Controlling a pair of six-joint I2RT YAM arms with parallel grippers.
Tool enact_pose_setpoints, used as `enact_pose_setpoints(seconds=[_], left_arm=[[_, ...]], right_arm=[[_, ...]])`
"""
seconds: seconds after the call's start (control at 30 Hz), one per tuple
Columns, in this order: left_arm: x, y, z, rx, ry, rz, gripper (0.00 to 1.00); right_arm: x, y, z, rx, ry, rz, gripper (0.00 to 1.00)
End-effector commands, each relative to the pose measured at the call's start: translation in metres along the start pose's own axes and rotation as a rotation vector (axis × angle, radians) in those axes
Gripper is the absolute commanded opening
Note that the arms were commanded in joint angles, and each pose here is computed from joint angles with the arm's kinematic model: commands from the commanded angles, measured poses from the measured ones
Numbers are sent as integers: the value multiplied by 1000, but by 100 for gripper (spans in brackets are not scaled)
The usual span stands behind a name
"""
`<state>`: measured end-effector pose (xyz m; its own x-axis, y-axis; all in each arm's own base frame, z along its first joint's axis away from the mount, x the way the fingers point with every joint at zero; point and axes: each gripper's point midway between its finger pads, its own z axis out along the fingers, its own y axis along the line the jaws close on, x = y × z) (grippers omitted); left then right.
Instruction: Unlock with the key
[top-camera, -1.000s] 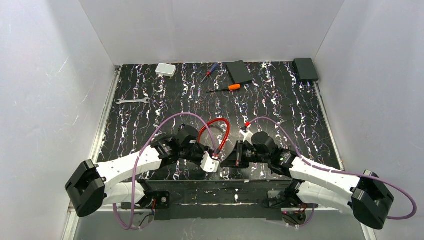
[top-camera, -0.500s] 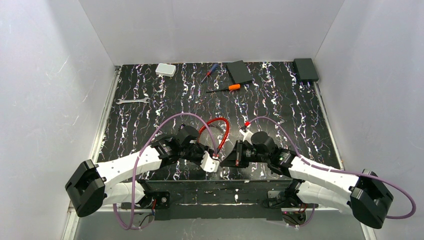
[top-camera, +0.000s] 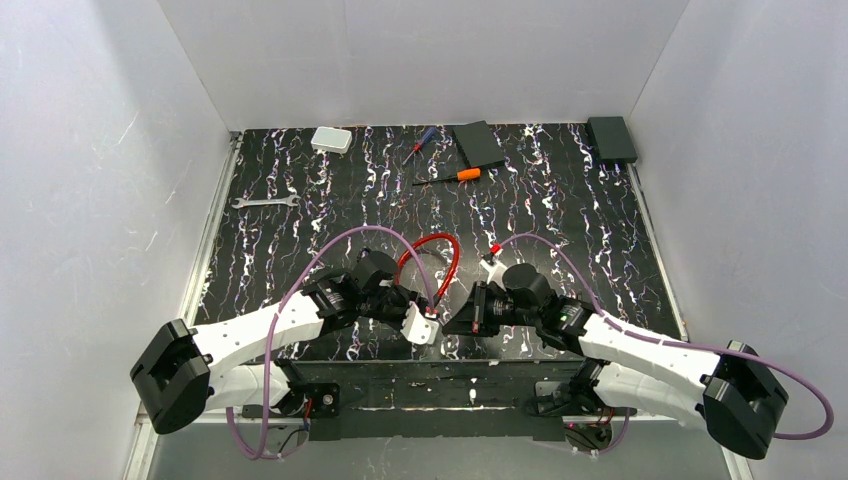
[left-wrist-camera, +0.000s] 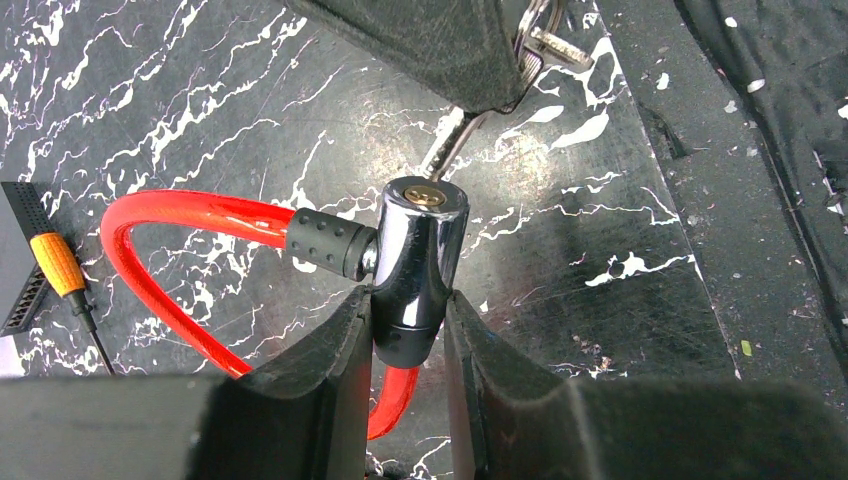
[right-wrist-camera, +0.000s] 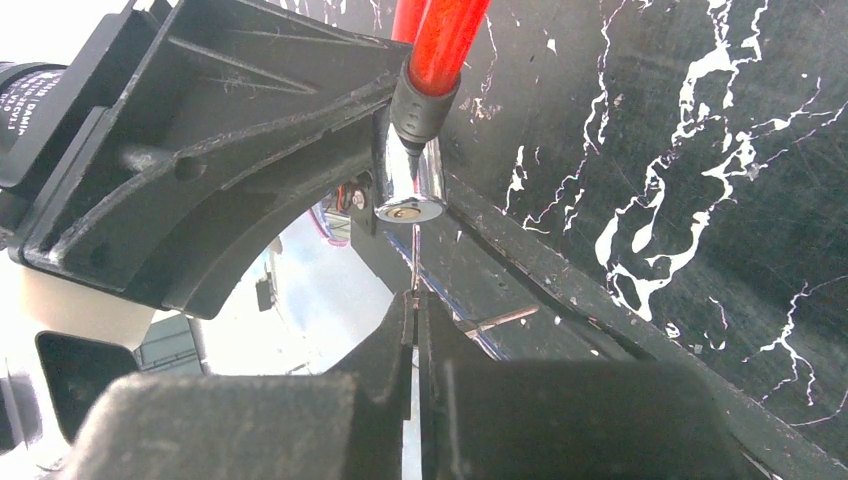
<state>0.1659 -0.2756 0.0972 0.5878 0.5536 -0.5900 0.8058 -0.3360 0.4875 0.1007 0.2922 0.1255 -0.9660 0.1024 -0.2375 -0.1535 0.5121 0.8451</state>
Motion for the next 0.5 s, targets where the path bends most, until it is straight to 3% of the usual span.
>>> enact_pose_setpoints(seconds=[0.0, 0.47], left_arm=[[-13, 13, -3, -41, -40, 55, 0], [-8, 10, -2, -30, -22, 61, 0]], right_arm=[[-8, 13, 4, -39, -17, -30, 1], [-15, 24, 5, -52, -31, -53, 1]])
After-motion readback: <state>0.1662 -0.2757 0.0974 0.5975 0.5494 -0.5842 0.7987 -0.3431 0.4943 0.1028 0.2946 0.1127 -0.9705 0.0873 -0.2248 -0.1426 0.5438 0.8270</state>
